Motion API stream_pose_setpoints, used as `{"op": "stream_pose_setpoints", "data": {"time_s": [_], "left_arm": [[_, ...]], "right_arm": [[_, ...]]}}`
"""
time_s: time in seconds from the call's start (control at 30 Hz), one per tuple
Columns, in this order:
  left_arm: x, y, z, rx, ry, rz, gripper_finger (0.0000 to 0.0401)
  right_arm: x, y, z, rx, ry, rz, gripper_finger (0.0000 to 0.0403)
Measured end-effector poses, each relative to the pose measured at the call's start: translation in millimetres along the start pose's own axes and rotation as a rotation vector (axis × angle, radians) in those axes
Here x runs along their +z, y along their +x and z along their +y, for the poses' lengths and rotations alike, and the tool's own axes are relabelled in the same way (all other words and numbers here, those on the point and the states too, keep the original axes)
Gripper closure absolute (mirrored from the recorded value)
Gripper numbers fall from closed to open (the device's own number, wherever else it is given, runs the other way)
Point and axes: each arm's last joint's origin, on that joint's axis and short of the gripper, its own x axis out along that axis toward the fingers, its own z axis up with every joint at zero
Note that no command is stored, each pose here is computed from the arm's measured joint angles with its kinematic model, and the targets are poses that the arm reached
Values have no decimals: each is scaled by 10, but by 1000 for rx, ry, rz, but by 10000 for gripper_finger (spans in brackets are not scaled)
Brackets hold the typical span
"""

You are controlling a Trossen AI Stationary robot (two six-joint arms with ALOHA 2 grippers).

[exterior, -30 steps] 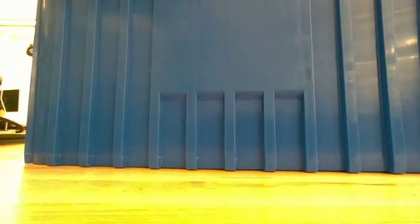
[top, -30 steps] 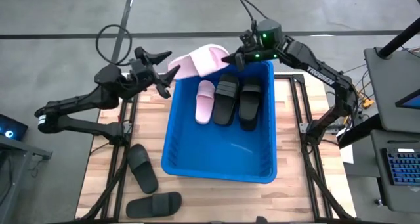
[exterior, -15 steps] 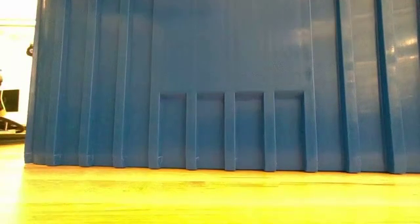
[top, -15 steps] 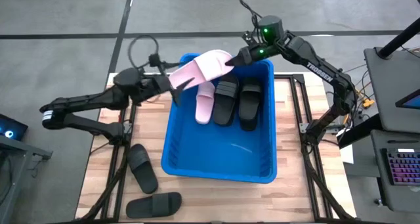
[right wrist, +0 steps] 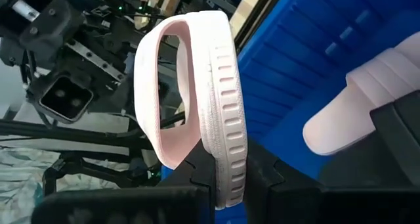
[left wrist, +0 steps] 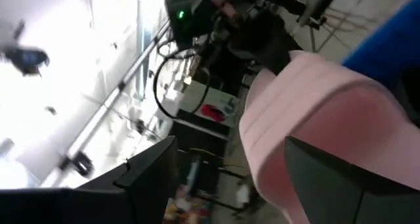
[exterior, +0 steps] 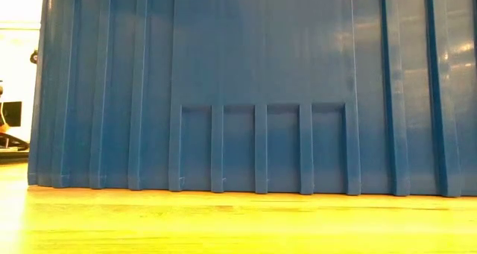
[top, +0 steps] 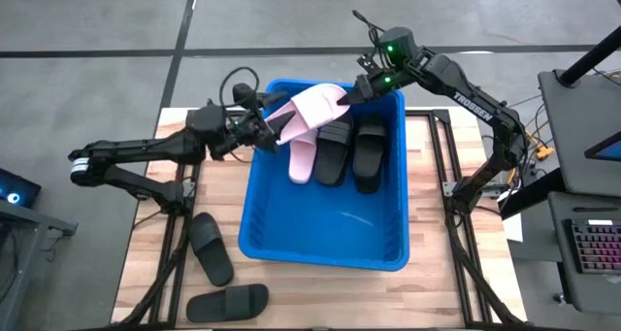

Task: Pick and place slides into bin
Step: Put the pink slide into the blue bin

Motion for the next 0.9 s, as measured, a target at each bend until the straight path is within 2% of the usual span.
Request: {"op": "stream_pose_setpoints", "data": {"time_s": [0.33, 0.53, 0.7, 0.8, 0.9], "left_arm": [[31, 204, -293, -64, 372, 23, 139], [83, 376, -389, 44, 453, 39, 139], [103, 447, -450, 38, 461, 38, 142], [131, 481, -463, 58, 449, 32, 164], [148, 519, -493, 51, 451, 33, 212]], "right_arm": [[-1, -3, -4, -2, 7, 1, 373], [-5, 1, -2, -2, 10, 4, 373], [-18, 3, -8, -6, 22, 16, 373], [-21, 3, -8, -4, 23, 19, 373], [-21, 3, -8, -3, 16, 20, 373]]}}
